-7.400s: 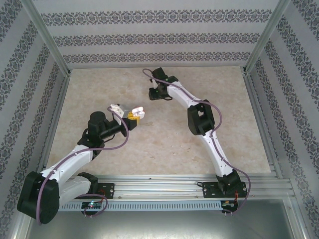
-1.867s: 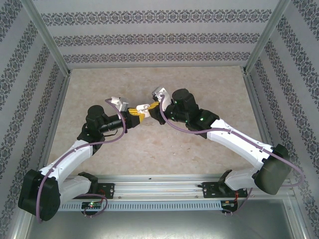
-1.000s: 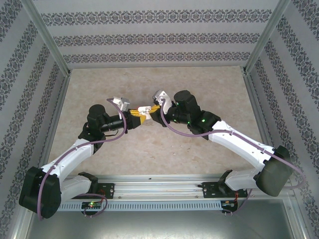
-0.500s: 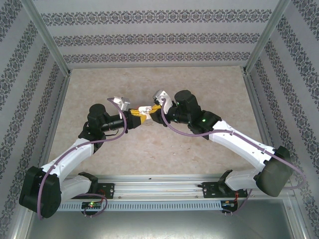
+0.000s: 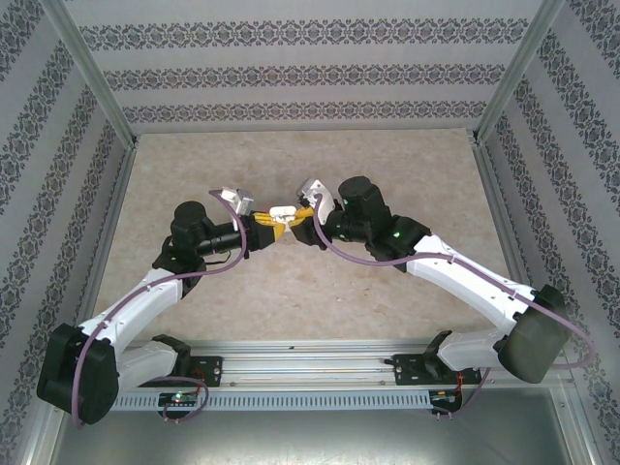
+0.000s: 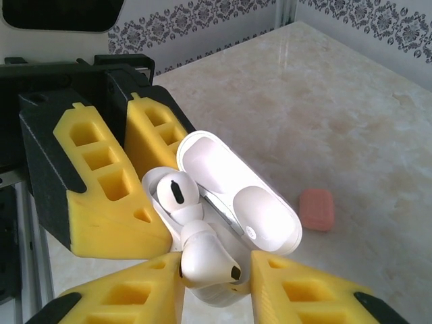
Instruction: Insert wireless bluetooth earbuds into charging case
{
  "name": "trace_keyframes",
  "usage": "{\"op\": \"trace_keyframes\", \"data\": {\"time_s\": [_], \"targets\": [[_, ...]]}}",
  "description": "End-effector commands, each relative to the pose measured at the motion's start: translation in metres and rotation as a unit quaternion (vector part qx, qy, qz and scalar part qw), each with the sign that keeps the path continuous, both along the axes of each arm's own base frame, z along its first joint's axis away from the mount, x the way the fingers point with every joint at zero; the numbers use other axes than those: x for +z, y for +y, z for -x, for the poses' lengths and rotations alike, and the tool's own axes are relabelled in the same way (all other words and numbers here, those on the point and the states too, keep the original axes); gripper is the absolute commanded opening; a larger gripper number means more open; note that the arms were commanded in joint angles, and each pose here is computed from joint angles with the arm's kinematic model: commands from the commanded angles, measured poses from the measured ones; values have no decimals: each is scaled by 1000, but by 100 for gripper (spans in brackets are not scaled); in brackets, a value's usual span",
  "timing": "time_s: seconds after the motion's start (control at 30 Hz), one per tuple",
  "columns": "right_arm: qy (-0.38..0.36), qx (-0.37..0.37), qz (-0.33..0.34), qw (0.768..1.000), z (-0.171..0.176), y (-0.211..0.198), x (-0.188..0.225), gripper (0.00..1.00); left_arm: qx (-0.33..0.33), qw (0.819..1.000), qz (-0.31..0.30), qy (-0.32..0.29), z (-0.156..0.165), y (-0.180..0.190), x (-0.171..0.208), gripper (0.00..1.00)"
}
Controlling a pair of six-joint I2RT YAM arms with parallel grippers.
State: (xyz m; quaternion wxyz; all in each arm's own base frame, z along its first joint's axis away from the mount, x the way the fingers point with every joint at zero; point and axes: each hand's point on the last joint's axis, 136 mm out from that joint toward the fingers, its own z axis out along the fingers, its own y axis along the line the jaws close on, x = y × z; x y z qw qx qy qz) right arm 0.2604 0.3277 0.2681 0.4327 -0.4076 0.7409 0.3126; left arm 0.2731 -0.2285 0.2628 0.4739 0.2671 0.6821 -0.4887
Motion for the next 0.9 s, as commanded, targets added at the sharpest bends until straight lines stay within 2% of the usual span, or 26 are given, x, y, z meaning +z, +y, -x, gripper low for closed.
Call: {"op": "trace_keyframes", "data": {"time_s": [0.0, 0.17, 0.33, 0.87], "targets": [[28, 26, 18, 999, 15, -1, -12, 32, 4, 997, 17, -71, -2, -1, 39, 0], [33, 21, 18, 999, 13, -2, -8, 36, 4, 997, 16, -70, -2, -1, 37, 0], [57, 12, -2, 998, 8, -3, -1, 36, 2, 997, 17, -71, -2, -2, 38, 0], [125, 29, -33, 991, 2, 4, 7, 27, -4, 998, 12, -65, -2, -5, 30, 0]]}}
